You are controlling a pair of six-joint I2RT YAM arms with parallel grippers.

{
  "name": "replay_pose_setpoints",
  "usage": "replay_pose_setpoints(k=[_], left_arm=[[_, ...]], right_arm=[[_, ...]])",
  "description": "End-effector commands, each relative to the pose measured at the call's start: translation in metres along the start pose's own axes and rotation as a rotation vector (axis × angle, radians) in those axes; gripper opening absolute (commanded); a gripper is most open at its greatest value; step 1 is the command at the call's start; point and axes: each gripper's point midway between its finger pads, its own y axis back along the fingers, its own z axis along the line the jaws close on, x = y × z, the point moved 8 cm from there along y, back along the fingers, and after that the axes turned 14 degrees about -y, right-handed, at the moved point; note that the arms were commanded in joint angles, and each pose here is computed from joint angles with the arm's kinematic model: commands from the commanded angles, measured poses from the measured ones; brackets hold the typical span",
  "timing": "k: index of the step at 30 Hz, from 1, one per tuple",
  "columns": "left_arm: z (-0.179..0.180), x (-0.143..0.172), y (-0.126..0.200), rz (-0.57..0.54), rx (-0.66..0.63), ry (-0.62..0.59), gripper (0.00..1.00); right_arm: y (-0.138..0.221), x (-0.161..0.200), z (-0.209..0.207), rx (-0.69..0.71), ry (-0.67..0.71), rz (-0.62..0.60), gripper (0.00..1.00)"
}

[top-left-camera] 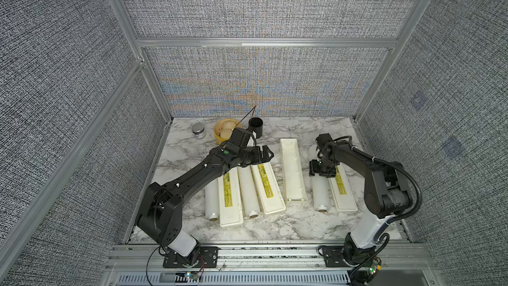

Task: Put plastic wrap rolls into dispensers
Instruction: Pick up the plastic wrap from the center of the board, then place the plastic wrap into the plastic wrap cutting box.

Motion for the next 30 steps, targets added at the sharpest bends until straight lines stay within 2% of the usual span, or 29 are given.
replay_pose_setpoints(k=[1, 8, 13, 21, 30], left_arm=[[0.001, 0.001, 0.004, 0.004, -0.016, -0.024, 0.98], [0.006, 0.005, 0.010, 0.008, -0.027, -0.034, 0.98], [0.013, 0.009, 0.016, 0.009, -0.047, -0.031, 0.98], [0.021, 0.016, 0.028, -0.002, -0.057, -0.021, 0.98], [0.031, 0.022, 0.037, -0.017, -0.071, 0.009, 0.98]], right_arm=[[0.028, -0.004, 0.006, -0.028, -0.006, -0.064, 0.62], [0.086, -0.002, 0.026, -0.093, 0.038, -0.133, 0.59], [0.109, -0.004, 0.060, -0.161, 0.072, -0.167, 0.59], [0.086, -0.011, 0.114, -0.169, 0.104, -0.146, 0.59], [0.048, -0.003, 0.128, -0.136, 0.103, -0.101, 0.59]])
